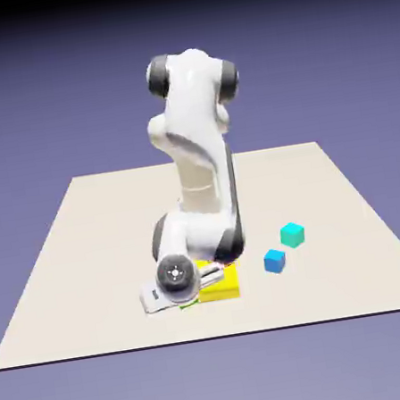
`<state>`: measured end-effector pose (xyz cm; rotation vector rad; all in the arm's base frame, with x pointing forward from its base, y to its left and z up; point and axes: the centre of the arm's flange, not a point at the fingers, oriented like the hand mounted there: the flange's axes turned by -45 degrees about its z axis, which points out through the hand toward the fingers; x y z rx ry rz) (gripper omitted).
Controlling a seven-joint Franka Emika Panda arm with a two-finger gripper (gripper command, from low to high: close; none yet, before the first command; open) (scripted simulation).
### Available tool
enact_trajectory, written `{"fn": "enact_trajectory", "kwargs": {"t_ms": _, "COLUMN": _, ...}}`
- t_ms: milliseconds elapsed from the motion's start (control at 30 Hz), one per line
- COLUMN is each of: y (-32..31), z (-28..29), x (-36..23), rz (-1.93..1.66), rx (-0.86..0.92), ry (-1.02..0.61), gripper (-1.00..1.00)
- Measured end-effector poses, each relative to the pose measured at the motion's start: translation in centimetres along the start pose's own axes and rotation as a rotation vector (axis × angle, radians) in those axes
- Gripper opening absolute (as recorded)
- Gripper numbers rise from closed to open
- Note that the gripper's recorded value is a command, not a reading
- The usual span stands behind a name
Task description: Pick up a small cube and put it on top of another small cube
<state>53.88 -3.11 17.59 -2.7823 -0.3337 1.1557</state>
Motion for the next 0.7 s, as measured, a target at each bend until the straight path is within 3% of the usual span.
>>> {"fn": "enact_trajectory", "kwargs": {"t_ms": 333, "y": -12.6, "z": -2.9, "x": -7.4, "rz": 0.124, "rx": -0.012, "ry": -0.029, "gripper": -1.00}}
{"fn": "enact_trajectory", "kwargs": {"t_ms": 467, "y": -9.3, "z": -1.1, "x": -9.0, "rz": 0.209, "rx": -0.048, "ry": -0.071, "gripper": -1.00}}
{"fn": "enact_trajectory", "kwargs": {"t_ms": 600, "y": -8.8, "z": 4.8, "x": -8.1, "rz": 0.209, "rx": -0.047, "ry": -0.071, "gripper": -1.00}}
{"fn": "enact_trajectory", "kwargs": {"t_ms": 633, "y": -8.7, "z": 5.3, "x": -8.1, "rz": 0.209, "rx": -0.047, "ry": -0.071, "gripper": 1.00}}
{"fn": "enact_trajectory", "kwargs": {"t_ms": 700, "y": -8.7, "z": 5.3, "x": -8.1, "rz": 0.209, "rx": -0.050, "ry": -0.071, "gripper": 1.00}}
